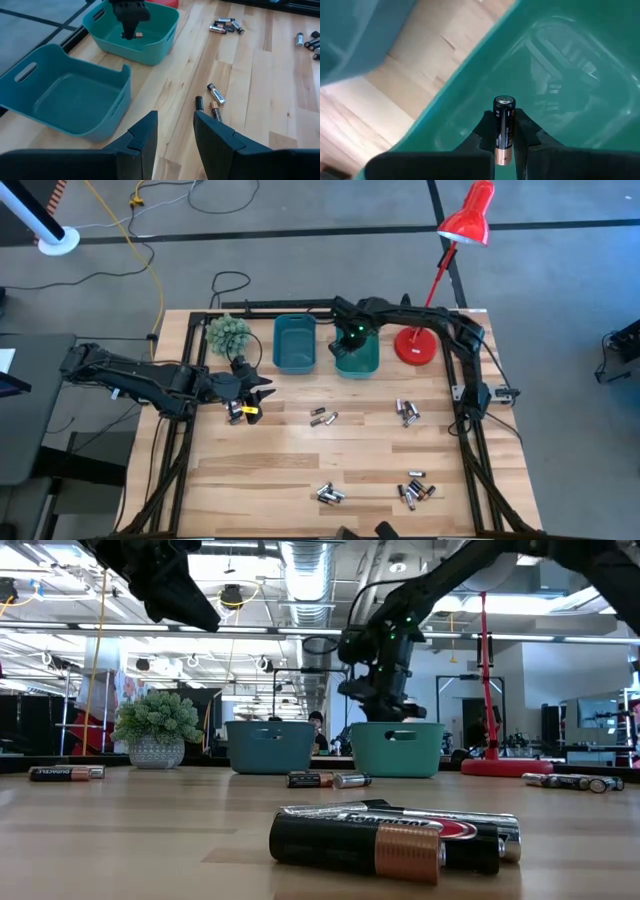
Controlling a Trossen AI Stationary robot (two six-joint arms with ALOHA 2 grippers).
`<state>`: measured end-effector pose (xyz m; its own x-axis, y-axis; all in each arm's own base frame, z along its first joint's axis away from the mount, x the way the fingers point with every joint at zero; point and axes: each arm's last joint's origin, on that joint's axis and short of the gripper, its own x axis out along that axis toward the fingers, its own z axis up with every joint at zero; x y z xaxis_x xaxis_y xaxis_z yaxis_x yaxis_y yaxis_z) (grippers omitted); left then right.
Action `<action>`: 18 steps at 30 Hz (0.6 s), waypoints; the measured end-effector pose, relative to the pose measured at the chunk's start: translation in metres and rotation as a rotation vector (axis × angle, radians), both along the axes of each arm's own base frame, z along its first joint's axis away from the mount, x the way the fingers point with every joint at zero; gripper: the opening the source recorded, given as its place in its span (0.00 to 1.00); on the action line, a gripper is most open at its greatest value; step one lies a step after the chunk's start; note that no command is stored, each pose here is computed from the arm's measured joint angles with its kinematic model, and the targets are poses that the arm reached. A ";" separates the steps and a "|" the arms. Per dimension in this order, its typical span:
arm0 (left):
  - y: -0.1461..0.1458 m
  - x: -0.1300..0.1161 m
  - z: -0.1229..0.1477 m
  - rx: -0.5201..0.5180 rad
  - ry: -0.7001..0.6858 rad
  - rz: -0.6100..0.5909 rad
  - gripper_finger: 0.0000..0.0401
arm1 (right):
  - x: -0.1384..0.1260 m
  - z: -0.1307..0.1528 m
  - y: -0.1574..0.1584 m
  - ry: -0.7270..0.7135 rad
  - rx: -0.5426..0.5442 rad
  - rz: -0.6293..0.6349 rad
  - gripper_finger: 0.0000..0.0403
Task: Sort batteries
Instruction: Put the black battery into the green bin
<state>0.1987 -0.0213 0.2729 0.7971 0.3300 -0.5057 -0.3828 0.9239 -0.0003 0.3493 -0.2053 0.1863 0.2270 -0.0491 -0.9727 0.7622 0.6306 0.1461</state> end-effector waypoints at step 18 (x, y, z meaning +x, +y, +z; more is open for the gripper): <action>0.000 0.000 -0.001 -0.018 -0.001 0.014 0.31 | 0.001 -0.008 -0.010 0.105 -0.006 0.220 0.09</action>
<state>0.1983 -0.0212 0.2724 0.7932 0.3322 -0.5105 -0.3956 0.9183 -0.0172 0.3498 -0.2152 0.1779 0.1310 -0.0156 -0.9913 0.6170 0.7839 0.0692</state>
